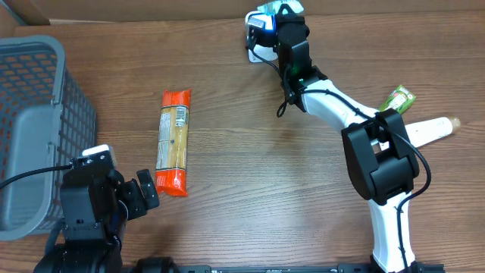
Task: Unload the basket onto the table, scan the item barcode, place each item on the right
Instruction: 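Carry the teal packet to the right table edge and release, then move the right gripper to the San Remo pasta packet and grasp it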
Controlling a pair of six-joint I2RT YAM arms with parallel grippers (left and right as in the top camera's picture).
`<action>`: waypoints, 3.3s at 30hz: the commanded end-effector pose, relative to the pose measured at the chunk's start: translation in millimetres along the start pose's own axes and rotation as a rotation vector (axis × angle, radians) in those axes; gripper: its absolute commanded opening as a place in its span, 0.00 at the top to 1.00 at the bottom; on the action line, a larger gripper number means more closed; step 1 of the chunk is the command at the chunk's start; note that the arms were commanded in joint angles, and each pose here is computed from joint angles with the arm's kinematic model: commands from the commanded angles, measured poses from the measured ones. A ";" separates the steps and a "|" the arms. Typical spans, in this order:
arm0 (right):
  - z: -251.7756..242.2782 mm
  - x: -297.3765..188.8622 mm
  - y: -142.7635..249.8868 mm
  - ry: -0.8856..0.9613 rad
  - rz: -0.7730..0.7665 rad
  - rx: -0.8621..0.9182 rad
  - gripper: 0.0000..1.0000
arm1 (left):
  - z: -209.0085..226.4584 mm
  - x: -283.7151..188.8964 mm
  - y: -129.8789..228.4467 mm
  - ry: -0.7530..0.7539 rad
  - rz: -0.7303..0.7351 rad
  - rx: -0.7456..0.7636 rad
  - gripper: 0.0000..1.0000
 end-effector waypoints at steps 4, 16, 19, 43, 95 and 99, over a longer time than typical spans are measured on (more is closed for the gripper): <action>-77.2 -27.2 6.3 0.120 0.002 0.191 0.96 | 2.9 -0.2 -1.4 -0.016 -0.012 -0.015 0.01; -153.2 -164.8 26.1 -0.262 -0.121 1.023 0.96 | 2.9 -0.2 -1.4 -0.016 -0.012 -0.015 0.00; -156.2 -205.0 62.3 -0.417 -0.089 1.309 0.96 | 2.9 -0.2 -1.4 -0.016 -0.012 -0.015 0.00; 132.9 -259.2 306.1 -0.909 1.340 1.980 0.67 | 2.9 -0.2 -1.4 -0.016 -0.012 -0.015 0.00; 139.4 -253.7 -289.0 -1.689 -0.028 1.247 0.25 | 2.9 -0.2 -1.4 -0.016 -0.012 -0.015 0.00; 159.6 -247.4 -286.6 -1.662 0.027 1.234 0.31 | 2.9 -0.2 -1.4 -0.016 -0.012 -0.015 0.01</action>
Point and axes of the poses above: each gripper's point midway between its finger pads, its own x axis out along the fingers, its own z axis along the line the jaws close on, y = z × x, the point moved 3 cm from there along -x, back along the fingers, and after that the axes turned 14 degrees about -x, right-handed, at the moved point
